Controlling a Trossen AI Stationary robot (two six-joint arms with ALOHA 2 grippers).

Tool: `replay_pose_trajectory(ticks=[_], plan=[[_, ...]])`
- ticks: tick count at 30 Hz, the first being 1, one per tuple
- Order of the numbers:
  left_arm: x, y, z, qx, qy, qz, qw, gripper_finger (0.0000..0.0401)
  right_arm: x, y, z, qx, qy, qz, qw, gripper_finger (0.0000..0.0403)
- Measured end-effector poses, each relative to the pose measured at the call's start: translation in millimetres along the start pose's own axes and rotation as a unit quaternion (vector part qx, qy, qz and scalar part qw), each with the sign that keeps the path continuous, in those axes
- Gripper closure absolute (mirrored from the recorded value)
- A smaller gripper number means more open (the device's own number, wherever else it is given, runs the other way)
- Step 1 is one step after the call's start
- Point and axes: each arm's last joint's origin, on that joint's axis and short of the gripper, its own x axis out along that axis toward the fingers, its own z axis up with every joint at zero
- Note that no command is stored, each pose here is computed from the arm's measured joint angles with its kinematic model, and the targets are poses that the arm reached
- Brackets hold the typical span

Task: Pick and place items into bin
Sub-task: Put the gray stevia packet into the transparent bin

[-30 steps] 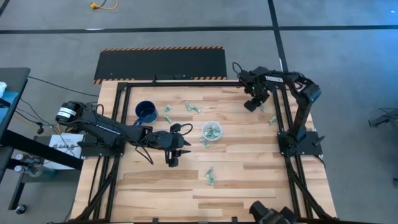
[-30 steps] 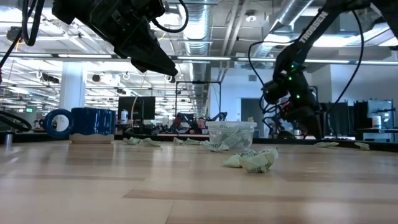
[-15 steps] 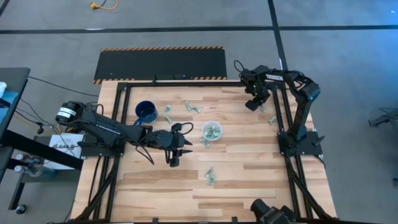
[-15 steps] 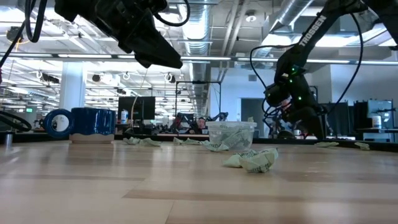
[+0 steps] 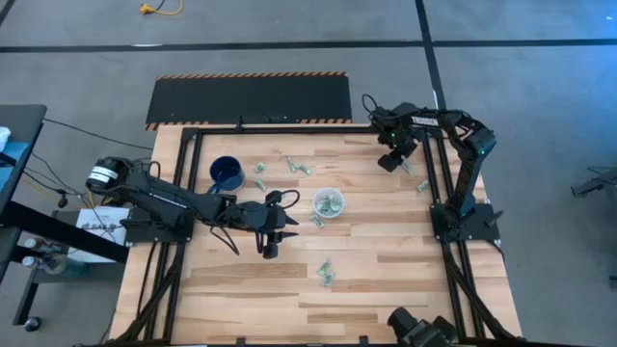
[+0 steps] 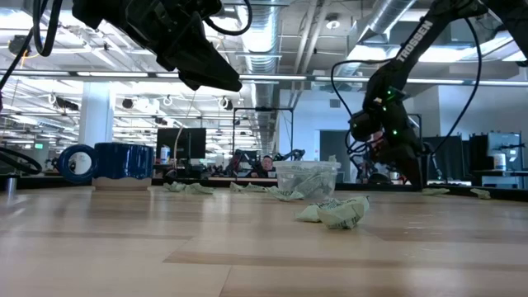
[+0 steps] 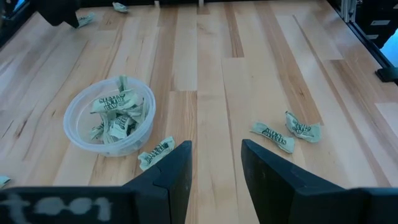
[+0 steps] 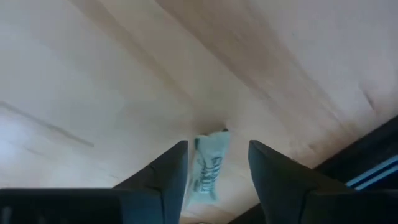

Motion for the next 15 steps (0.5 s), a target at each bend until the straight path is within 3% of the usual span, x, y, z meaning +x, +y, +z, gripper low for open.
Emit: replay_pose_trajectory(ticks=[7,15], plan=[[0.0,0.0,0.1,0.000,0.000,0.000,1.000,0.0271,0.4,1.5,-0.2,-0.005,0.000,0.003,1.000,0.0219],[0.0,0.0,0.1,0.000,0.000,0.000,1.000,0.0271,3.0,2.8,-3.0,0.009,0.010,0.016,1.000,0.0243]])
